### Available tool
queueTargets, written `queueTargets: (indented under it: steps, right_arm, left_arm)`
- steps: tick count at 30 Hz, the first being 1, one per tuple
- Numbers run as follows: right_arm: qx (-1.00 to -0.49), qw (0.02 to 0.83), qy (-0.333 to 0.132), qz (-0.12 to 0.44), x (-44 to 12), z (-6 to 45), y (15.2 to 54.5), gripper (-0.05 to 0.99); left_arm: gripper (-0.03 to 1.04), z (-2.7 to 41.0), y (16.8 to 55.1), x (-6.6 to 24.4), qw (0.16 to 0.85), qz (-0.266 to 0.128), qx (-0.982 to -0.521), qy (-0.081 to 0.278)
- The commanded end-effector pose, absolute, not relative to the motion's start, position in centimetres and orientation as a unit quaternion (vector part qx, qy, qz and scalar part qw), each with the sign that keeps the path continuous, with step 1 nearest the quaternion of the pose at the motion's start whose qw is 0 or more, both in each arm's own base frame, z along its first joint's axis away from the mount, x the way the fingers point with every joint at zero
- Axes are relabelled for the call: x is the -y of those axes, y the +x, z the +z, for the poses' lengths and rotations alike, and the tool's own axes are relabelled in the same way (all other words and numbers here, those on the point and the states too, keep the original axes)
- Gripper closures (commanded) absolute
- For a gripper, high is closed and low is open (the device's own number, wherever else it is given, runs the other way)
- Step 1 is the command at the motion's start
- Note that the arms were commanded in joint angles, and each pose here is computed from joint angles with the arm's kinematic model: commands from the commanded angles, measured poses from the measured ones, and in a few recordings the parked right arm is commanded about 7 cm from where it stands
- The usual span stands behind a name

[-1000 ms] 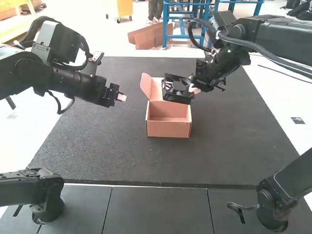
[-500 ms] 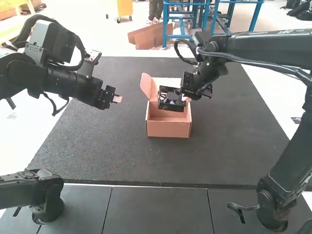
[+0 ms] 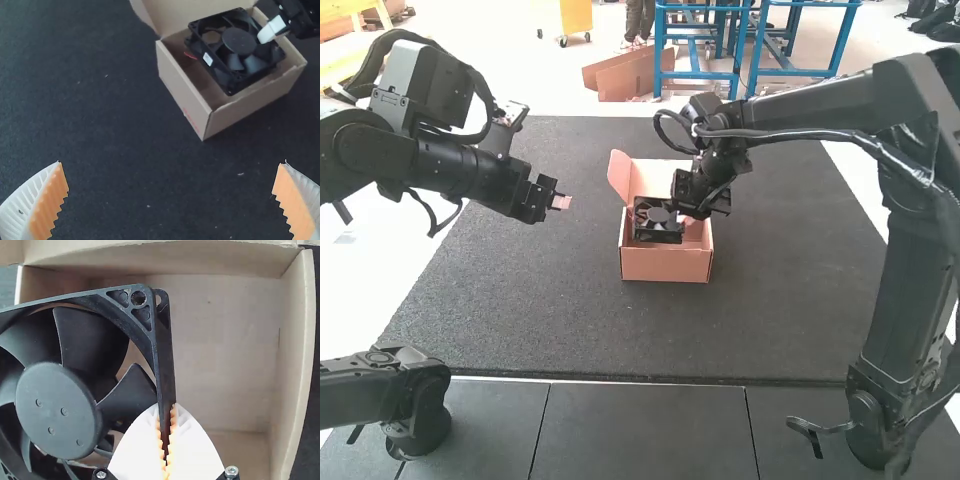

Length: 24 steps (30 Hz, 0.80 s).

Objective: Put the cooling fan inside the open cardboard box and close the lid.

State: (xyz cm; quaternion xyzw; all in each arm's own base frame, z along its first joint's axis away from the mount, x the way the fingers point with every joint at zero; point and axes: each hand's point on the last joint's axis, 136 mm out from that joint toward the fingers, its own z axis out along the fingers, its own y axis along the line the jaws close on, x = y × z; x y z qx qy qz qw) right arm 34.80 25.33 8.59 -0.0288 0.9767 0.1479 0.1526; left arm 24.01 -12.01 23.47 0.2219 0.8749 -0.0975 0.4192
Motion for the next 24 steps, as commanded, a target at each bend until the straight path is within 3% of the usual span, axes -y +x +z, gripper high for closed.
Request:
queueTargets:
  steps: [1, 8, 13, 15, 19, 20, 24]
  right_arm:
    - [-0.973, 0.182, -0.038, 0.135, -25.8, 9.2, 36.4, 0.94]
    - [-0.977, 0.184, -0.043, 0.099, -24.8, 7.0, 37.3, 0.94]
    - [-0.977, 0.178, -0.045, 0.105, -25.3, 6.3, 37.4, 0.9]
    - [-0.976, 0.177, -0.046, 0.116, -25.8, 6.6, 37.5, 0.71]
    - [-0.975, 0.175, -0.057, 0.125, -26.3, 7.5, 37.7, 0.17]
    - [-0.974, 0.173, -0.06, 0.131, -26.5, 8.0, 37.7, 0.1]
    - [-0.966, 0.173, -0.079, 0.173, -27.9, 12.2, 37.8, 0.04]
  left_arm:
    - [0.04, 24.6, 24.1, 11.9, 0.436, -0.094, -0.867, 0.223]
    - [0.04, 24.8, 23.9, 11.8, 0.44, -0.095, -0.865, 0.221]
    - [0.04, 25.9, 24.5, 11.8, 0.461, -0.093, -0.856, 0.215]
    - [0.04, 26.7, 24.8, 11.8, 0.474, -0.094, -0.85, 0.211]
    - [0.04, 28.0, 25.5, 12.0, 0.496, -0.096, -0.838, 0.205]
    - [0.04, 28.5, 25.8, 12.0, 0.503, -0.096, -0.835, 0.202]
    - [0.04, 29.4, 26.9, 12.1, 0.512, -0.103, -0.833, 0.181]
